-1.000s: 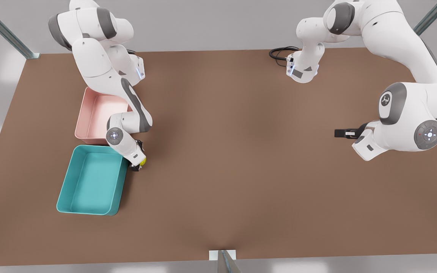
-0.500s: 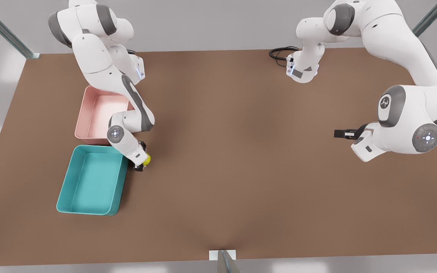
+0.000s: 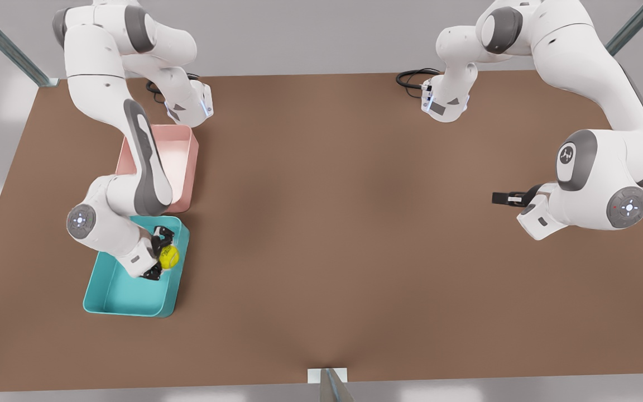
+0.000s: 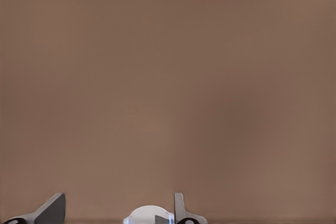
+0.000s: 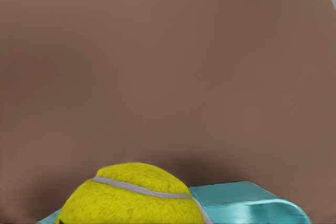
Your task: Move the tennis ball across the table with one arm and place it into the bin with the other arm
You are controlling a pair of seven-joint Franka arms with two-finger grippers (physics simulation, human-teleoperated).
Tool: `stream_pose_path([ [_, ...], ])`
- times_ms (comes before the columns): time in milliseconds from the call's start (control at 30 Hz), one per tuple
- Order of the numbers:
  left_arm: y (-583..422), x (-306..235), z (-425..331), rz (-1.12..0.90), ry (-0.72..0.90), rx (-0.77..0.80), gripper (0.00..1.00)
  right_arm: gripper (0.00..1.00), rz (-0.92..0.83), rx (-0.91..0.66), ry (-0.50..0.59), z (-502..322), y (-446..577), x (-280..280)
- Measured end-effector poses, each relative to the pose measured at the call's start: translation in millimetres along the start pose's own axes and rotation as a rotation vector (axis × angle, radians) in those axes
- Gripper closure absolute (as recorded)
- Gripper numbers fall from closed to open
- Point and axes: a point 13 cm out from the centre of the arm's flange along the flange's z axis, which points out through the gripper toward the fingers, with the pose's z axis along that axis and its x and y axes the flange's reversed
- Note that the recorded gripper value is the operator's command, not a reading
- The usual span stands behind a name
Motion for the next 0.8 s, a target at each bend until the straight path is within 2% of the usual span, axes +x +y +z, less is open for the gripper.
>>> stream_pose_path([
  [100,0.0,-0.2,2.0,0.001,0.005,0.001,0.0,0.52,0.073,-0.035,0.043,8.5,-20.9,60.0],
  [133,-0.2,-0.3,2.5,0.001,0.006,0.001,0.0,0.37,0.092,-0.044,0.054,11.7,-25.5,75.2],
  [167,-0.3,-0.3,2.8,0.002,0.006,0.001,0.0,0.0,0.107,-0.058,0.065,17.5,-27.1,86.9],
  [267,-0.3,-0.3,3.0,0.002,0.007,0.001,0.0,0.0,0.134,-0.095,0.081,34.0,-24.7,106.5],
  [400,-0.4,-0.4,3.0,0.003,0.007,0.001,0.0,0.0,0.153,-0.122,0.079,47.2,-19.9,100.7],
  [433,-0.4,-0.4,3.0,0.003,0.007,0.001,0.0,0.0,0.17,-0.121,0.065,50.7,-23.7,84.7],
  [533,-0.4,-0.2,3.0,0.003,0.007,0.001,0.0,0.0,0.203,-0.103,0.037,21.7,-44.0,-20.8],
  [600,-0.3,0.1,2.7,0.003,0.007,0.0,0.0,0.0,0.22,-0.099,0.059,-33.2,-24.6,-84.4],
  [667,-0.2,0.7,2.6,0.003,0.008,0.0,0.0,0.0,0.203,-0.032,0.14,-119.1,18.6,-132.0],
  [733,0.9,1.3,2.4,0.001,0.009,-0.005,0.0,0.0,0.304,0.027,0.178,-203.1,45.8,-107.5],
  [800,2.2,2.5,0.8,0.0,0.006,-0.012,0.0,0.0,0.457,0.029,0.203,-246.7,71.9,-59.2],
])
